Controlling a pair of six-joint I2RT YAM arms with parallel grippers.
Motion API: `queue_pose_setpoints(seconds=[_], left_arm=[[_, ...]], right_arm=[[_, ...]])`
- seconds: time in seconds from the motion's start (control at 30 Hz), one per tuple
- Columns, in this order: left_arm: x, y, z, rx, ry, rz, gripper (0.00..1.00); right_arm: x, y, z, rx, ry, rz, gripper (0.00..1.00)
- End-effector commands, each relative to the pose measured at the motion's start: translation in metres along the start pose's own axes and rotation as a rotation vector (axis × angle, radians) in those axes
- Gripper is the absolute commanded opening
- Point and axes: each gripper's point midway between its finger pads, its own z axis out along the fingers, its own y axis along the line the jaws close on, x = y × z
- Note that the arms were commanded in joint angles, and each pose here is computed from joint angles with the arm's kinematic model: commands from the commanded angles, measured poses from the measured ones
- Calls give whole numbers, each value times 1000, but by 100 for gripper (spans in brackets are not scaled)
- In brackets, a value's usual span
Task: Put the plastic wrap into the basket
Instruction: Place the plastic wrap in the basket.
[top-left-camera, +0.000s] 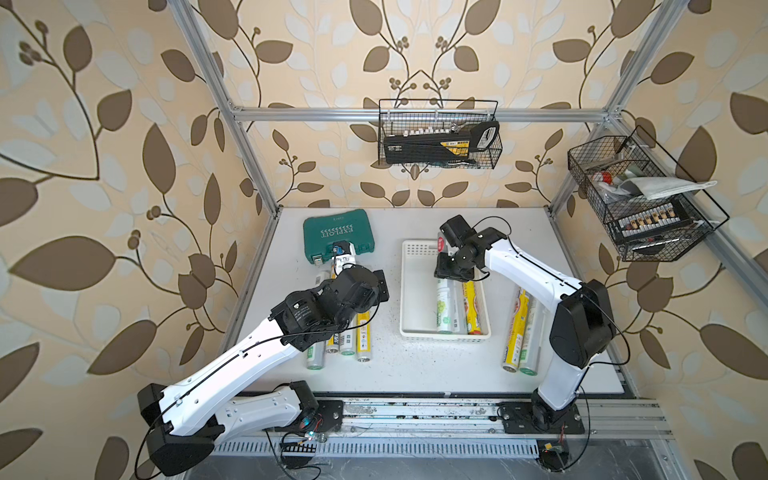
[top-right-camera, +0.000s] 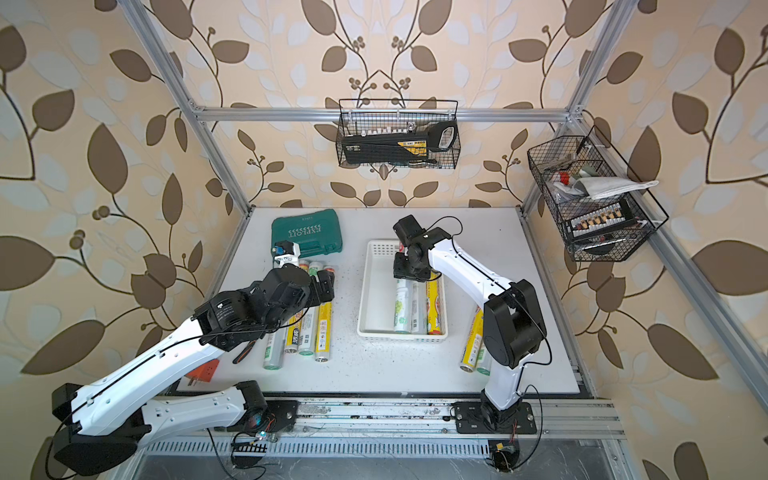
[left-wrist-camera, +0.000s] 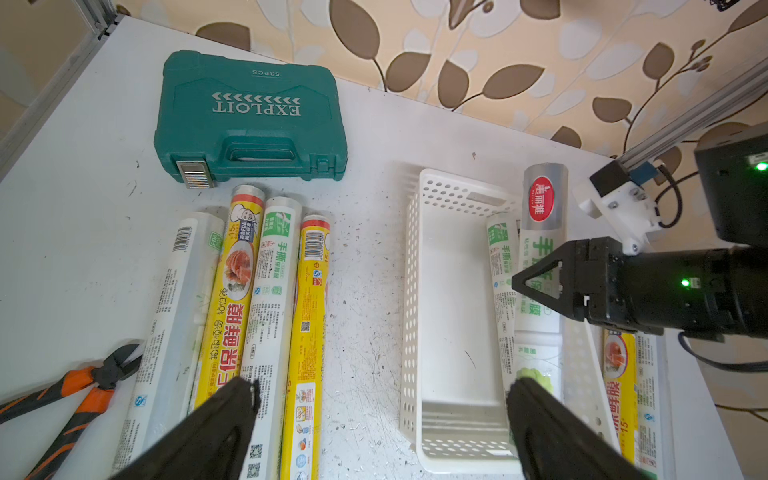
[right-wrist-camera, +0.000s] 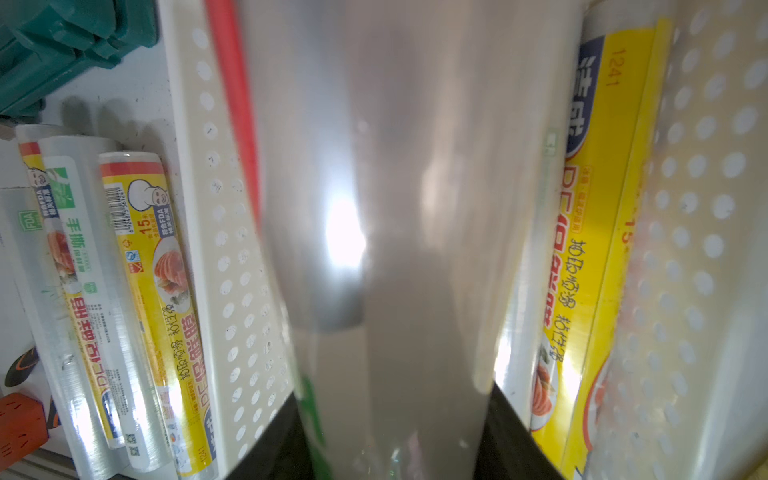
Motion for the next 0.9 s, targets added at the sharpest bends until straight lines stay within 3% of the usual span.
queue_pose_setpoints(seconds=[0.0,0.87], left_arm=[[-9,-1,-3,-10,-34,22,99],[-7,-17,9,-4,-7,42,99]], right_arm=[[-5,8,7,-21,-17,6,42],[32,-13,60,64,77,-13,42]])
